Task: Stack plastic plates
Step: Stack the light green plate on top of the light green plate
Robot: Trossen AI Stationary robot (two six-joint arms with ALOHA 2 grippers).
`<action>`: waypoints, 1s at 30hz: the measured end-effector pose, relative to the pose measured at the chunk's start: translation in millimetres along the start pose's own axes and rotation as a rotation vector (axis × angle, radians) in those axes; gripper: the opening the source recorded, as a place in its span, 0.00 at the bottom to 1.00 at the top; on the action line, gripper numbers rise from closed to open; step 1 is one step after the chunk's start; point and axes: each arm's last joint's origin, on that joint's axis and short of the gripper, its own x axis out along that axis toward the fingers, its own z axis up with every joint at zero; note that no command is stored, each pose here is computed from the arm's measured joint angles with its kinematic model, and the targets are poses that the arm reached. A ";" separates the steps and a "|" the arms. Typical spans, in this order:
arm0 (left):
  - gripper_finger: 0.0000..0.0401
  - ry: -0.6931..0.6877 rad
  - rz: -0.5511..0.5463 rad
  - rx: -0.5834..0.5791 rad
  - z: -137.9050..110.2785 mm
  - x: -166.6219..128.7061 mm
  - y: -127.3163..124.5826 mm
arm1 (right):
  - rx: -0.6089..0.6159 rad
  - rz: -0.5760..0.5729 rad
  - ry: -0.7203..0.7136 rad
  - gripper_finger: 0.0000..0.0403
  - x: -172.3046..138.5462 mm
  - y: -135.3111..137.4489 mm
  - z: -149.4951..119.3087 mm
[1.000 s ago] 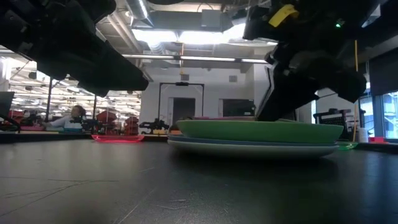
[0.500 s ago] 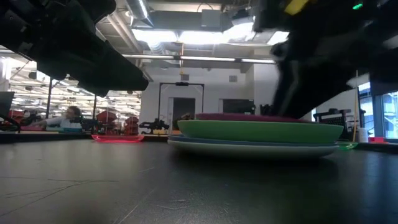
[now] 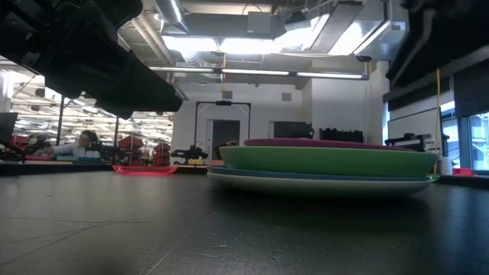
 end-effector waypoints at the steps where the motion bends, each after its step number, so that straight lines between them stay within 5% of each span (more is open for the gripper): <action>1: 0.24 0.000 0.000 0.000 0.0 0.0 0.0 | 0.012 -0.006 0.006 0.38 1.7 -3.7 -5.6; 14: 0.24 0.000 0.000 0.000 0.0 0.0 0.0 | 0.405 -0.170 0.216 0.38 63.7 -78.9 -87.3; 30: 0.24 -0.004 0.012 -0.003 0.9 1.0 1.9 | 0.561 -0.168 0.304 0.38 133.7 -114.4 -100.7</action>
